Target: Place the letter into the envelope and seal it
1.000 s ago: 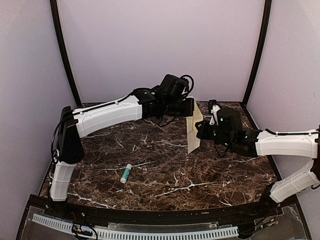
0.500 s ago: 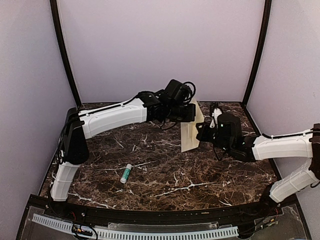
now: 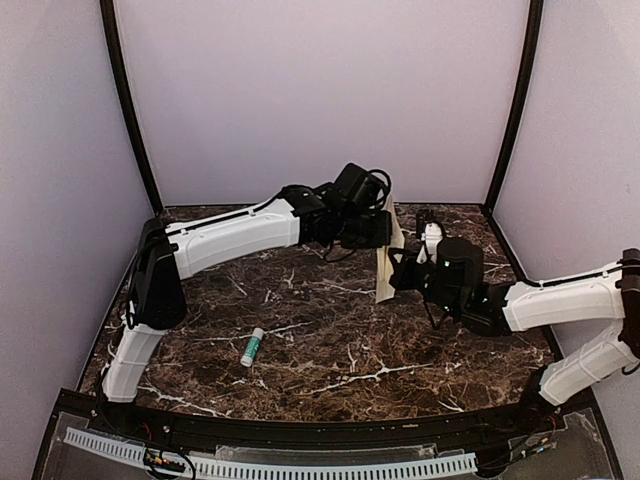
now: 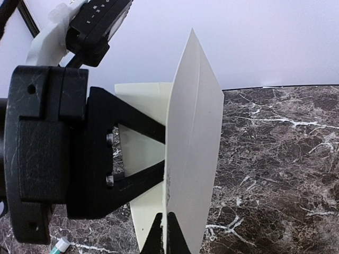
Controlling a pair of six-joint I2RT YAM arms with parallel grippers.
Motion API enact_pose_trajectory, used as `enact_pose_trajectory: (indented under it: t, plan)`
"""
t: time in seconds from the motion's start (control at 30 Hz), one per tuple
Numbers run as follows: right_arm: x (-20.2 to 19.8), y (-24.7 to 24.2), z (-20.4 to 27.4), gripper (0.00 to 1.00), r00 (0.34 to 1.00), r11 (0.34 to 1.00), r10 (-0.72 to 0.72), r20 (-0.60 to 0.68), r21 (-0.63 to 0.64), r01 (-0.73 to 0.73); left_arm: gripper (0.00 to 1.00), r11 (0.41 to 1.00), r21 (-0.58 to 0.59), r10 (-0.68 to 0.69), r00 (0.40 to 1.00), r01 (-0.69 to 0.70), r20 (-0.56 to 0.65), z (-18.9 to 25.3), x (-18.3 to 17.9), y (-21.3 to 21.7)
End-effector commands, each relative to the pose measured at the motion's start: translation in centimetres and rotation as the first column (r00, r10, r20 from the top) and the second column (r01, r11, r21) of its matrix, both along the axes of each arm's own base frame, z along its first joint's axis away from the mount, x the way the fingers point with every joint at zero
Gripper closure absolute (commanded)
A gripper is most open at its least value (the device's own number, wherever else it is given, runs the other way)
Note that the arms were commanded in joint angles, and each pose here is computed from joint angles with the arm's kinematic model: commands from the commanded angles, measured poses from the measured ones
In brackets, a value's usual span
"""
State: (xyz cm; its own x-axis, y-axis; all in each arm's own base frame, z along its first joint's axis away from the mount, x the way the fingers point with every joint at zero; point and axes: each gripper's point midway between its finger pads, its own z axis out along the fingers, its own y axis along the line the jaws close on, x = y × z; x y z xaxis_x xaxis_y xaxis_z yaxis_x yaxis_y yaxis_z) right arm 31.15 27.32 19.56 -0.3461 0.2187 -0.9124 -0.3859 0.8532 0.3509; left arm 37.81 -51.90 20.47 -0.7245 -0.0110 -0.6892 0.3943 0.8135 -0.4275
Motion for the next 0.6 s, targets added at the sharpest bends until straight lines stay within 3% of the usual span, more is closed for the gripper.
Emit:
enact_pose_trajectory:
  t: [0.0, 0.23, 0.57]
  plan:
    - [-0.7, 0.1, 1.9, 1.0, 0.998, 0.999, 0.012, 0.067, 0.038, -0.014, 1.0, 0.999, -0.034, 0.021, 1.0, -0.02, 0.006, 1.5, 0.8, 0.3]
    - [-1.2, -0.5, 2.4, 1.0, 0.996, 0.999, 0.014, 0.088, 0.031, -0.017, 0.97, 0.999, -0.047, -0.002, 1.0, 0.001, -0.015, 1.1, 1.0, 0.1]
    - [-0.7, -1.5, 2.1, 1.0, 0.997, 0.999, -0.044, 0.066, 0.008, 0.044, 0.65, 0.966, -0.142, -0.22, 0.975, 0.217, -0.007, 4.2, -1.8, -2.1]
